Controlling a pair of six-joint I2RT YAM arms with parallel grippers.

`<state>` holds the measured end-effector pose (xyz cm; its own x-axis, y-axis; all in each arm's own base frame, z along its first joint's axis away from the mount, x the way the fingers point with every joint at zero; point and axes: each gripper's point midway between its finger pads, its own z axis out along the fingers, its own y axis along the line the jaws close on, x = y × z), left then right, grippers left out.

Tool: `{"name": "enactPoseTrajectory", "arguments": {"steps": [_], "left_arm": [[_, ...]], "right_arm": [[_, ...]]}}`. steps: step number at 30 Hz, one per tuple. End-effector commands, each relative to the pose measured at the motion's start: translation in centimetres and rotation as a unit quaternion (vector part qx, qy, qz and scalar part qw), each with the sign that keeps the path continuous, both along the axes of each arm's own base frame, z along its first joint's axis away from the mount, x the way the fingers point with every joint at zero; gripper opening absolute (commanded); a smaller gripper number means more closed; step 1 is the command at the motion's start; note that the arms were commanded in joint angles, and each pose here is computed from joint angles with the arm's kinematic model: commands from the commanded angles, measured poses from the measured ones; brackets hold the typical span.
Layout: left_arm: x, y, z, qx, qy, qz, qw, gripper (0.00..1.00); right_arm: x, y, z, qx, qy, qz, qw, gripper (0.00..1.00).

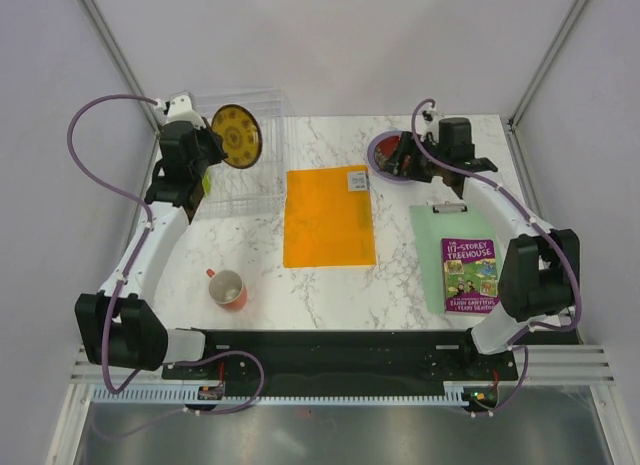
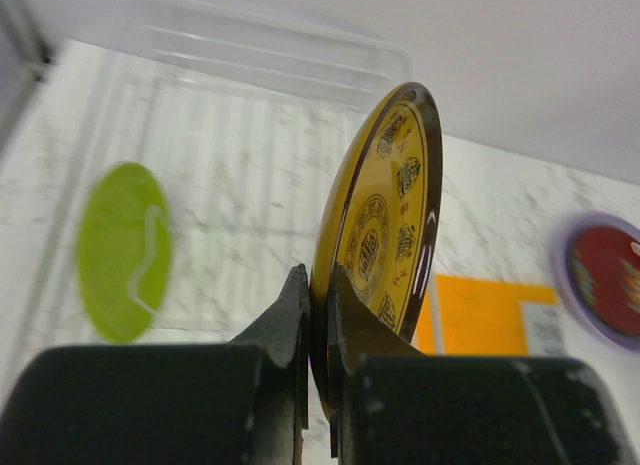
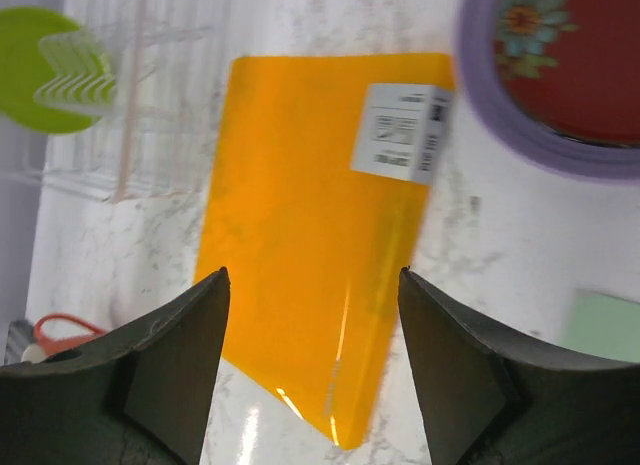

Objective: Unload the plates from the dish rack

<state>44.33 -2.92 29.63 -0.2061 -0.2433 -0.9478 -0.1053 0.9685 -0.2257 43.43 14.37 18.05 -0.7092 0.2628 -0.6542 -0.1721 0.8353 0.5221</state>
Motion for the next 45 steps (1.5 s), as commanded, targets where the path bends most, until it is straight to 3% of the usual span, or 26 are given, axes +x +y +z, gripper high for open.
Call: {"name": "enactPoseTrajectory", "arguments": {"steps": [1, 7, 19, 22, 23, 24, 26, 27, 30, 33, 35, 40, 45], "left_arm": [[-2.5, -9.3, -1.4, -0.134, 0.028, -0.163, 0.977, 0.02], [-4.9, -15.1, -1.8, -0.196, 0.042, -0.245, 0.949, 0.02], [-7.4, -18.3, -0.9, -0.261, 0.024, -0.304, 0.916, 0.02], [-7.8, -19.2, -0.6, -0.275, 0.016, -0.335, 0.901, 0.02], [-7.8, -19.4, -0.5, -0.277, 0.015, -0.339, 0.899, 0.02], [-7.8, -19.3, -0.6, -0.277, 0.016, -0.338, 0.899, 0.02], [-7.6, -18.9, -1.1, -0.271, 0.016, -0.326, 0.906, 0.13], [-7.5, -18.6, -1.4, -0.267, 0.017, -0.316, 0.91, 0.37], [-7.0, -17.0, -2.4, -0.229, 0.026, -0.274, 0.934, 0.71], [-6.7, -14.5, -3.4, -0.176, 0.033, -0.217, 0.96, 0.8], [-6.8, -12.4, -3.9, -0.139, 0.032, -0.175, 0.974, 0.82], [-7.8, -9.6, -3.8, -0.092, 0.018, -0.127, 0.987, 0.82], [-8.9, -7.2, -3.2, -0.057, -0.005, -0.087, 0.995, 0.82]], "right_arm": [[-0.4, 7.8, 7.6, 0.082, -0.092, 0.076, 0.989, 0.76], [-1.7, 13.3, 8.3, 0.139, -0.102, 0.111, 0.979, 0.76], [-3.5, 16.7, 6.2, 0.184, -0.07, 0.149, 0.969, 0.74], [-4.0, 17.3, 6.0, 0.208, -0.064, 0.165, 0.962, 0.56], [-4.2, 17.4, 6.0, 0.213, -0.061, 0.169, 0.96, 0.22], [-4.3, 17.4, 6.1, 0.213, -0.063, 0.169, 0.96, 0.04], [-3.8, 16.9, 6.3, 0.201, -0.078, 0.163, 0.963, 0.0], [-3.6, 16.4, 6.6, 0.19, -0.082, 0.154, 0.966, 0.0], [-1.8, 13.4, 7.3, 0.14, -0.108, 0.102, 0.979, 0.0], [0.7, 8.7, 7.8, 0.11, -0.115, 0.043, 0.986, 0.0], [3.1, 4.2, 7.4, 0.085, -0.115, -0.018, 0.99, 0.0], [6.6, -5.1, 3.6, 0.055, -0.072, -0.12, 0.989, 0.0], [9.8, -9.0, -1.1, 0.064, -0.025, -0.141, 0.988, 0.0]]}}
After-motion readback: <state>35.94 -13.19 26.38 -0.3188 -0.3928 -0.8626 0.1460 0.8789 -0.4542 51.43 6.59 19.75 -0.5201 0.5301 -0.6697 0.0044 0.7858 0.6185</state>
